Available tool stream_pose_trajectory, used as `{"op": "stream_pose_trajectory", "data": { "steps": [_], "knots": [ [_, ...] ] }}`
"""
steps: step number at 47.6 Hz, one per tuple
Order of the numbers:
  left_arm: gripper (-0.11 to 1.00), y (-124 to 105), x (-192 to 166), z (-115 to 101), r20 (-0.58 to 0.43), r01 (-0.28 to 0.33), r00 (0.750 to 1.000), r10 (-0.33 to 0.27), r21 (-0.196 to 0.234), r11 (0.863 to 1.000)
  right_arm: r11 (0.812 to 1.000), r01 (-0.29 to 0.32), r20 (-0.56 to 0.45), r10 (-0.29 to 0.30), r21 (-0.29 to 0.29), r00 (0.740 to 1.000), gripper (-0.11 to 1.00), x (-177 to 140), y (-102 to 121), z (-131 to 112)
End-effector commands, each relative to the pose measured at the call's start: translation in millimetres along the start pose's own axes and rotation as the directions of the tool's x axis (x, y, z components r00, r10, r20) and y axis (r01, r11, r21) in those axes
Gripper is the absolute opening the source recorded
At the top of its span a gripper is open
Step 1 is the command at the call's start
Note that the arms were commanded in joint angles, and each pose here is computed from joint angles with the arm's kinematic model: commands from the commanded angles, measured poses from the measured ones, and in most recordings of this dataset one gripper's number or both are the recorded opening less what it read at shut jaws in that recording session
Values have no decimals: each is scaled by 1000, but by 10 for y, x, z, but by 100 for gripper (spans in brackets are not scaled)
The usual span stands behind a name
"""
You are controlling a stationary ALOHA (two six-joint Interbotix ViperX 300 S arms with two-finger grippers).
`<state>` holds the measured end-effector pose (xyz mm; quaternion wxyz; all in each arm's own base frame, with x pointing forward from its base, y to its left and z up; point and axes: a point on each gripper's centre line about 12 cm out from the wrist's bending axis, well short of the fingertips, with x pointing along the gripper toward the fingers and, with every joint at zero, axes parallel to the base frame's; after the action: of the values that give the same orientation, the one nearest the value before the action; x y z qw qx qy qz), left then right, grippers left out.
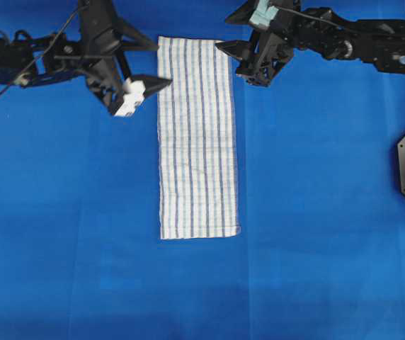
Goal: Fold the blue towel.
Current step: 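Move both grippers to the strip's top corners and pinch them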
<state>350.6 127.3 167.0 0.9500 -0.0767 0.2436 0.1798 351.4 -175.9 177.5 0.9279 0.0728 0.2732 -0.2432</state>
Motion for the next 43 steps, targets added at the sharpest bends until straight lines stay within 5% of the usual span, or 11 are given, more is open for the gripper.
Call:
{"op": "stream_pose_trajectory", "data": {
  "steps": [1,20,43],
  "knots": [
    [88,145,83,127,42,-33,999,33,-6,999,1000,21,24,-21,2,999,92,53,-49,46],
    [88,552,489,-207,-5,-120,993,120,-39,992,996,92,-33,-91,13,995,92,427,-249,-245],
    [88,726,752,-556,-65,-153,987,150,-53,987,995,100,-104,-98,22,990,92,701,-260,-497]
  ]
}}
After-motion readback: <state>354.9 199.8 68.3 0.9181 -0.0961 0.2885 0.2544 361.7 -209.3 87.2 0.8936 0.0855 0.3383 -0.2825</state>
